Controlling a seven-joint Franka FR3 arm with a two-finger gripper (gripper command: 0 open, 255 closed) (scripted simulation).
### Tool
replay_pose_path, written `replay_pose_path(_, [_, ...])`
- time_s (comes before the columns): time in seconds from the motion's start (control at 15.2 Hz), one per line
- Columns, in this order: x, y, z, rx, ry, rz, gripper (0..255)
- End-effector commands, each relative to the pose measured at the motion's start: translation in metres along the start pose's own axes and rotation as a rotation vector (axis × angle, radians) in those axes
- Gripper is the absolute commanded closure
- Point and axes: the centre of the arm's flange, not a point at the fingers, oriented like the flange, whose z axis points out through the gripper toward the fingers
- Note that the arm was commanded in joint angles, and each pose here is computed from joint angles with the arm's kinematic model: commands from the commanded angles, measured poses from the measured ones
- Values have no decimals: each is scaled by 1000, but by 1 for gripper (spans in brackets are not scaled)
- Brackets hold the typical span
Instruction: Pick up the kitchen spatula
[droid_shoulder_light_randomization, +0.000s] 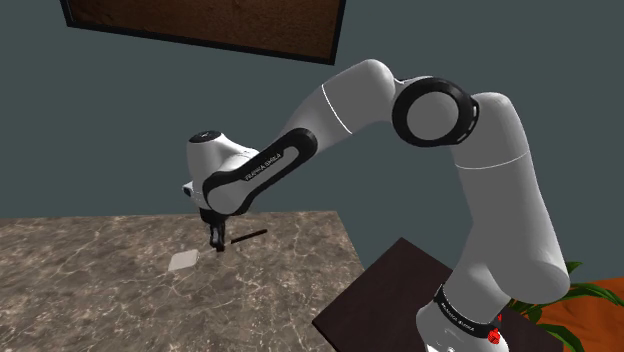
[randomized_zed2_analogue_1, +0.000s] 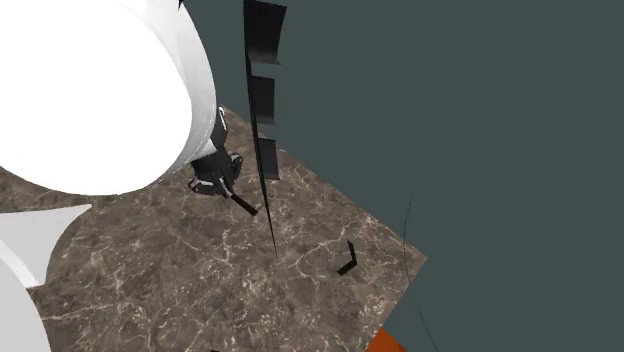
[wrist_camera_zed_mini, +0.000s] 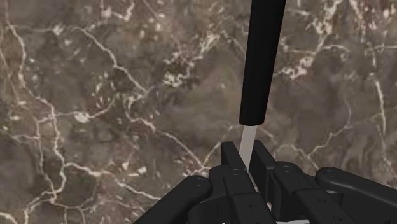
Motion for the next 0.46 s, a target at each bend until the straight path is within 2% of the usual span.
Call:
replay_pose_path(0.0, [-1,0,-10,0,-1,0,255])
replay_pose_path(0.26, [-2,0,-32,0,-1,0,255])
replay_pose_path(0.4, [-2,0,-32,0,-1,0,255])
